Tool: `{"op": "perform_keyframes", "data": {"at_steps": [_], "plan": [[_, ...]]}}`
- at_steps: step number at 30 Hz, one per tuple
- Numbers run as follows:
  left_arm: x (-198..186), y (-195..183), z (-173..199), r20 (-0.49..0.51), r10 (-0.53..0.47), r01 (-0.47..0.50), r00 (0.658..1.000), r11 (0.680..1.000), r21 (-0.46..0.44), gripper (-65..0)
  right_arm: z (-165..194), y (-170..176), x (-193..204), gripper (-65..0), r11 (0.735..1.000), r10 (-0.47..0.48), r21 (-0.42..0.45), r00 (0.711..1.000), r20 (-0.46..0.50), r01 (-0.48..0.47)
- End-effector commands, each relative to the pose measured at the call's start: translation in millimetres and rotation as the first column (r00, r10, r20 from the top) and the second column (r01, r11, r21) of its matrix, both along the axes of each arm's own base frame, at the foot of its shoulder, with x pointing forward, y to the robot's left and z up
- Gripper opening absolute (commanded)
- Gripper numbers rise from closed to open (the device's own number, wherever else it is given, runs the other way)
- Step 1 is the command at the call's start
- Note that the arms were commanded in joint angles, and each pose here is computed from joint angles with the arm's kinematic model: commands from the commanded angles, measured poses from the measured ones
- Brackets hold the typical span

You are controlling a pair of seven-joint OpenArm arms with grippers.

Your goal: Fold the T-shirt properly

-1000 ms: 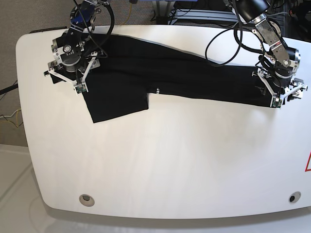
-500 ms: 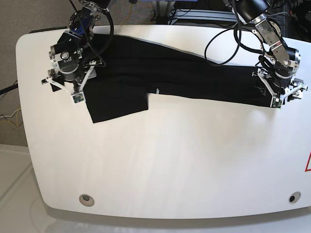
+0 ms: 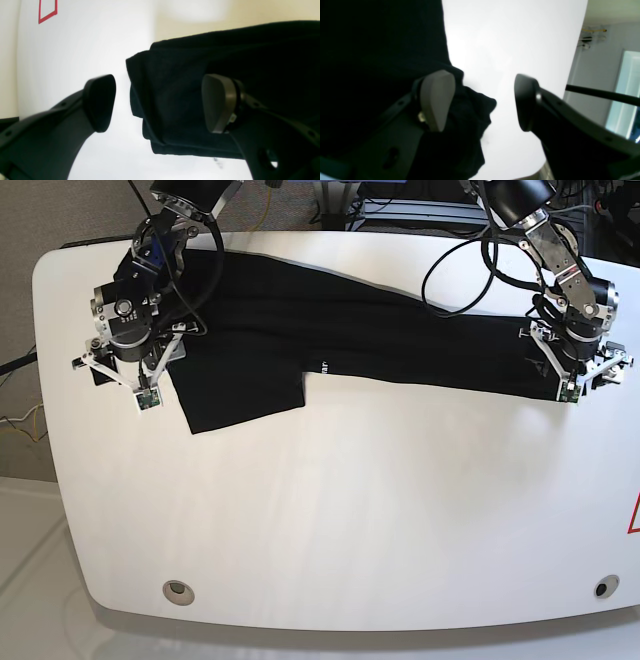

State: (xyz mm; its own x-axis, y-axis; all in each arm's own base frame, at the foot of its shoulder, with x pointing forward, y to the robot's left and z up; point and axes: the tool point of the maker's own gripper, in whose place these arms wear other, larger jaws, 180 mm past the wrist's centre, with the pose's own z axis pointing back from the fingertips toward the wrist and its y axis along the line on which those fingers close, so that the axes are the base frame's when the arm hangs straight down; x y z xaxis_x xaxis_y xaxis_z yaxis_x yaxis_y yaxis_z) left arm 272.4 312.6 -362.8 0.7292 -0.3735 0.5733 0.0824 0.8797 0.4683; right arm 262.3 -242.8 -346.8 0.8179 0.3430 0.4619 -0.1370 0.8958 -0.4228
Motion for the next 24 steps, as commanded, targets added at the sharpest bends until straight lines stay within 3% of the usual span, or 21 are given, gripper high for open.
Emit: {"op": "perform_keyframes", "data": {"at_steps": [1, 24], "plan": [[8.0, 3.1, 13.5, 0.047, -0.002, 0.001, 0.999, 1.0, 0.017, -14.0, 11.4, -3.3, 5.1, -26.1, 1.0, 0.001, -0.018, 0.999, 0.038, 0.0], [6.8, 3.9, 12.5, 0.045, 0.001, -0.002, 0.999, 1.0, 0.016, -14.0, 8.1, -12.8, -3.2, -26.1, 0.999, -0.001, -0.044, 1.0, 0.013, 0.002]]}}
